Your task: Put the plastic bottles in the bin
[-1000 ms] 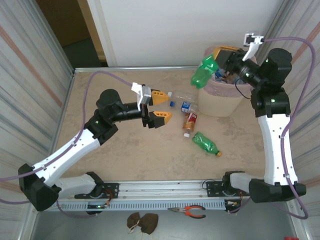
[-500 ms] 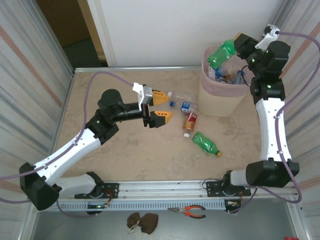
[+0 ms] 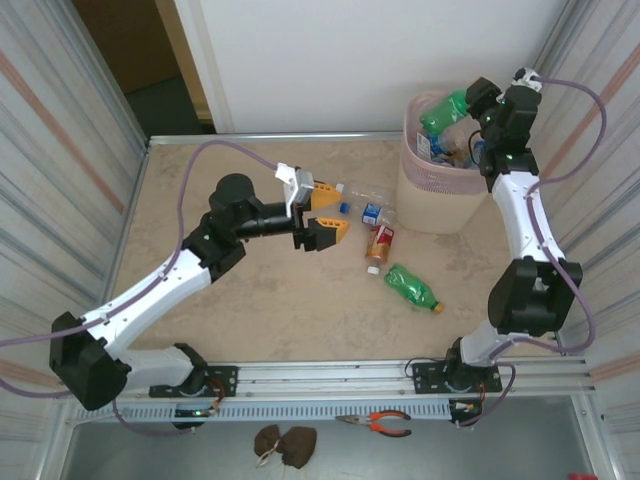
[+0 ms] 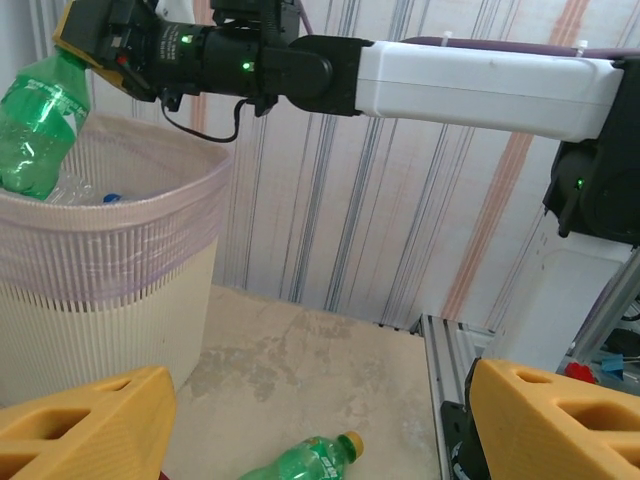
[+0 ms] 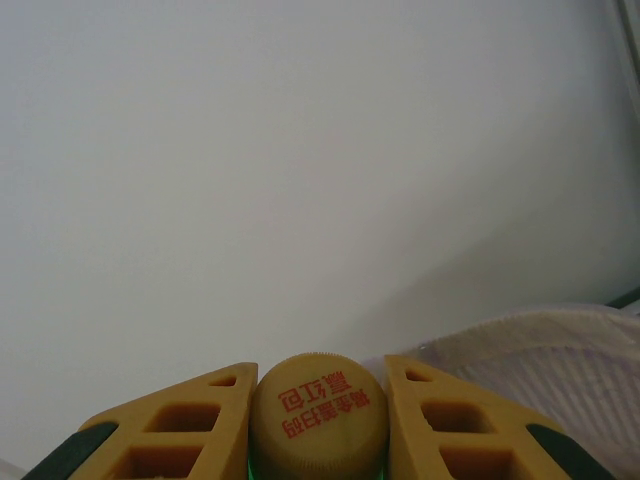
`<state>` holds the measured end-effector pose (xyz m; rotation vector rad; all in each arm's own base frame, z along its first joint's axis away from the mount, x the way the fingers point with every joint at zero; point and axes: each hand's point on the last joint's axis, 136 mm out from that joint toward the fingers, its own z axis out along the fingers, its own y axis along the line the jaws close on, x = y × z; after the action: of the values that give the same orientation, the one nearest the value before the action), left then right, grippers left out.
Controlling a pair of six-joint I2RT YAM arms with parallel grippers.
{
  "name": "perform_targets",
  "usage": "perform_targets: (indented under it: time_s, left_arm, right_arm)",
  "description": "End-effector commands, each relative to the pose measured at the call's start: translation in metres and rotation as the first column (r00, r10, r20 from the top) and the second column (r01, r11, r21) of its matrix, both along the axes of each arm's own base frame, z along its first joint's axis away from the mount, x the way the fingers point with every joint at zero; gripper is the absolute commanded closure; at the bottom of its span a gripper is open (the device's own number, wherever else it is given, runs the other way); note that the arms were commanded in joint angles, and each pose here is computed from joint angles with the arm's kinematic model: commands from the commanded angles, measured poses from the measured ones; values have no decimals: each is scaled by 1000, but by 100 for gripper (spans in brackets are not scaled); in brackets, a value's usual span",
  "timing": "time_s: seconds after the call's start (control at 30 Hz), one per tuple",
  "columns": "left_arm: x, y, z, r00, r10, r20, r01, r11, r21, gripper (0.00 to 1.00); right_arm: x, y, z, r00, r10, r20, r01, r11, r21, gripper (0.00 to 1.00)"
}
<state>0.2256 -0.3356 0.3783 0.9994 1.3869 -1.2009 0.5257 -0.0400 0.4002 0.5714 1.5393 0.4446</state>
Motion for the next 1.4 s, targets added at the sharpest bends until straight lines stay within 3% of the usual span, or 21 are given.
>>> perform_targets:
  time_s: [0.0,0.3,0.4,0.5,0.63,1.07,1.23,1.37]
  left_arm:
    - [4,1,15,1000,6,25,-5,1000,-28,22]
    - [15,-2,3,1000,27,-7,-27,1000,-1,23]
    - [17,-3,0,999,30,-17,-30,1000,7,23]
    - [17,-3,-2,999,30,-21,-30,999,11,24]
    - [18,-4,-6,999,30,-37,-30,999,18,25]
    - [15,-4,-5,998,19,-56,-18,1000,10,28]
    - [23,-8,-15,995,66,-77,-61,996,67,30]
    - [29,-15,-29,990,94,-101,-80,988,135,32]
  right_arm:
    - [17,-4,-6,999,-20,30,19,999,36,85]
    - [55,13,-76,995,23,-98,-18,999,49,79]
    - [57,15,-93,989,29,-142,-21,998,53,73]
    - [53,12,-100,984,18,-179,-13,999,34,61]
    - [40,2,-89,979,-32,-201,23,999,-44,52]
    - [-21,-25,-35,973,-155,-170,115,968,-222,42]
    - [-34,-19,-21,983,-100,-155,66,975,-212,45]
    - [-32,1,-12,988,36,-152,-65,979,-191,47]
